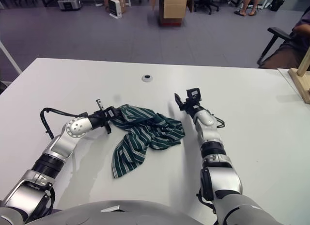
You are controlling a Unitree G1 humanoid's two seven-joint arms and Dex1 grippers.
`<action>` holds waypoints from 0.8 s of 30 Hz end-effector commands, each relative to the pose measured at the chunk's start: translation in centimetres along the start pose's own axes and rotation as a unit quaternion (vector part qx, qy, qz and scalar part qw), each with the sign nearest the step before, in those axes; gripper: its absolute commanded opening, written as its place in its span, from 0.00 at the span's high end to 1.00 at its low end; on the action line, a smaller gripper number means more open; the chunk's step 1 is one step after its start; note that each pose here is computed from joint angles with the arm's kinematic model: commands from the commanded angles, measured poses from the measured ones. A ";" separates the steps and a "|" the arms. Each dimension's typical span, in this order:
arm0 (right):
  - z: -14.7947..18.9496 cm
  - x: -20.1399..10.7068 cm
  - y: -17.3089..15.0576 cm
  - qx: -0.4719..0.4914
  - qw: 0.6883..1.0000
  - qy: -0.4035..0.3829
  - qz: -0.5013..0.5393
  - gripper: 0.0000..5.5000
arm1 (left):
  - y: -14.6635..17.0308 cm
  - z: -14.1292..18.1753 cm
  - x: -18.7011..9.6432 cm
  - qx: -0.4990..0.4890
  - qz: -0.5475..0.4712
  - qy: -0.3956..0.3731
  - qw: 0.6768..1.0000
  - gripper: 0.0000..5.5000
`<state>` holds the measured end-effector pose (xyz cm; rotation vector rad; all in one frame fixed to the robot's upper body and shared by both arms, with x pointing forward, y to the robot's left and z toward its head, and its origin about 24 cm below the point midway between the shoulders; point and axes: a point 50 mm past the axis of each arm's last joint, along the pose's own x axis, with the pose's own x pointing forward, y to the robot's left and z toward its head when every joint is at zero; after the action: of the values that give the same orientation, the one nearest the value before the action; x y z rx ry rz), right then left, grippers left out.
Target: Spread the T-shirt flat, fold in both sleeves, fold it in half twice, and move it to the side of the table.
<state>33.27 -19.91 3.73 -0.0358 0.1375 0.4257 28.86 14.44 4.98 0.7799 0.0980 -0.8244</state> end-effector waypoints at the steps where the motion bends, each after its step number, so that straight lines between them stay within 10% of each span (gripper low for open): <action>1: 1.4 -2.7 -0.6 -0.028 0.984 0.052 0.169 0.43 | 0.0 -0.5 -2.2 -0.004 -0.022 0.005 1.000 0.99; 7: 1.7 -4.9 -1.3 -0.023 0.960 0.135 0.246 0.43 | -0.1 -1.6 -4.5 -0.010 -0.046 0.038 0.998 0.99; 24: -1.9 -4.8 -0.5 0.013 0.956 0.200 0.215 0.98 | -0.6 -1.4 -4.4 -0.016 -0.057 0.035 0.998 1.00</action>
<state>28.78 -22.17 2.79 -0.0590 0.5432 0.8858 25.67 17.91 5.02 0.7717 0.2200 -0.8923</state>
